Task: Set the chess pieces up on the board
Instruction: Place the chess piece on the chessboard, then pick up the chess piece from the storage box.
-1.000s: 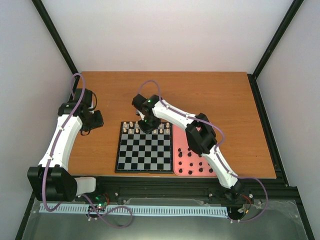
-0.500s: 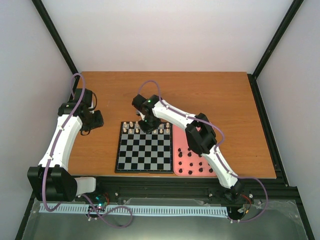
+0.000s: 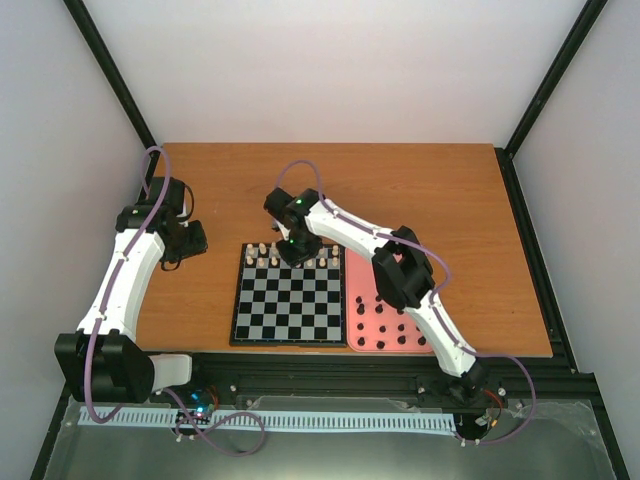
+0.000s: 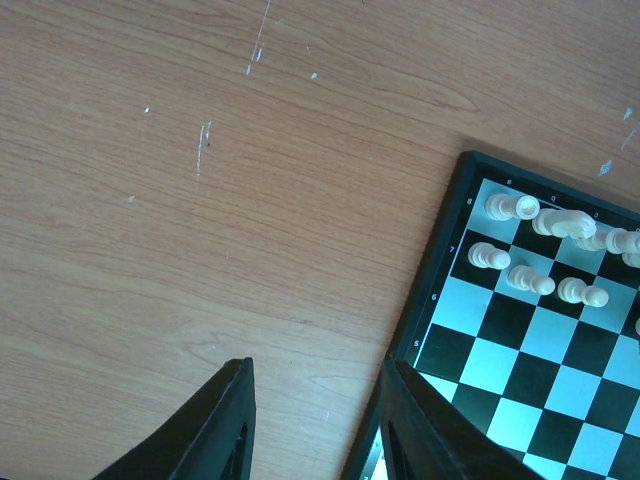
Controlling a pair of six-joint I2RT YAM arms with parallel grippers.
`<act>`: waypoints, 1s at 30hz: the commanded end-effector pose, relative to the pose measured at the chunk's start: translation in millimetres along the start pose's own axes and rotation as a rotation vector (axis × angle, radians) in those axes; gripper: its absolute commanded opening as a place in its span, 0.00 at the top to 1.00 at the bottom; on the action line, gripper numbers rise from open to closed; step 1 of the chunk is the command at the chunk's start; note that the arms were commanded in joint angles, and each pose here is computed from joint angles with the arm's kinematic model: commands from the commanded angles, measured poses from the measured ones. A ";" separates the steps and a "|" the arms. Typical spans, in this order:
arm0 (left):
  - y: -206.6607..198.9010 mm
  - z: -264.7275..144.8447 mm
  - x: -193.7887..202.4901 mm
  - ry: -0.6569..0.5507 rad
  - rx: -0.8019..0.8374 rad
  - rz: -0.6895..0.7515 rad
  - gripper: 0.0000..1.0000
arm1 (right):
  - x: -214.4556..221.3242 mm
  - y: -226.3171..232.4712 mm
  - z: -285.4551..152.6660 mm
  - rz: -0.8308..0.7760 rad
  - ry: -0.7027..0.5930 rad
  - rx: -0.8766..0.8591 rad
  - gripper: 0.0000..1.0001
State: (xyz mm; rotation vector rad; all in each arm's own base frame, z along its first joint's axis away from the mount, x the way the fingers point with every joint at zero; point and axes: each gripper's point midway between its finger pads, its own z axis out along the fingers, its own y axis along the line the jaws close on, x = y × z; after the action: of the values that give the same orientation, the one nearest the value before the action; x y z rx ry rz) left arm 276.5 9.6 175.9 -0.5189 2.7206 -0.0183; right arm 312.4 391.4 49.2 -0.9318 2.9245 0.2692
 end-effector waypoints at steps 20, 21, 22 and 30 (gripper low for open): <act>-7.4 -9.0 -11.5 -0.031 0.039 0.017 0.41 | 84.9 -168.9 -85.6 0.397 -0.047 0.161 0.59; -7.4 -9.2 -11.4 -0.030 0.039 0.019 0.39 | 90.0 -177.0 -80.1 0.410 -0.033 0.166 0.57; -7.4 -9.7 -11.3 -0.032 0.039 0.019 0.37 | 94.0 -183.2 -75.2 0.420 -0.020 0.167 0.57; -5.7 -8.3 -10.4 -0.029 0.031 0.022 0.32 | 101.3 -200.0 -42.5 0.434 0.035 0.150 0.58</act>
State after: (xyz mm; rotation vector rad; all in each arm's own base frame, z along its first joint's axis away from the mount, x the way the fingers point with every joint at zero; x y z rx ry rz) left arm 278.0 5.8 174.8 -0.4855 2.7351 -0.0418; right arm 337.3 163.4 65.8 -0.2552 3.1004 0.0356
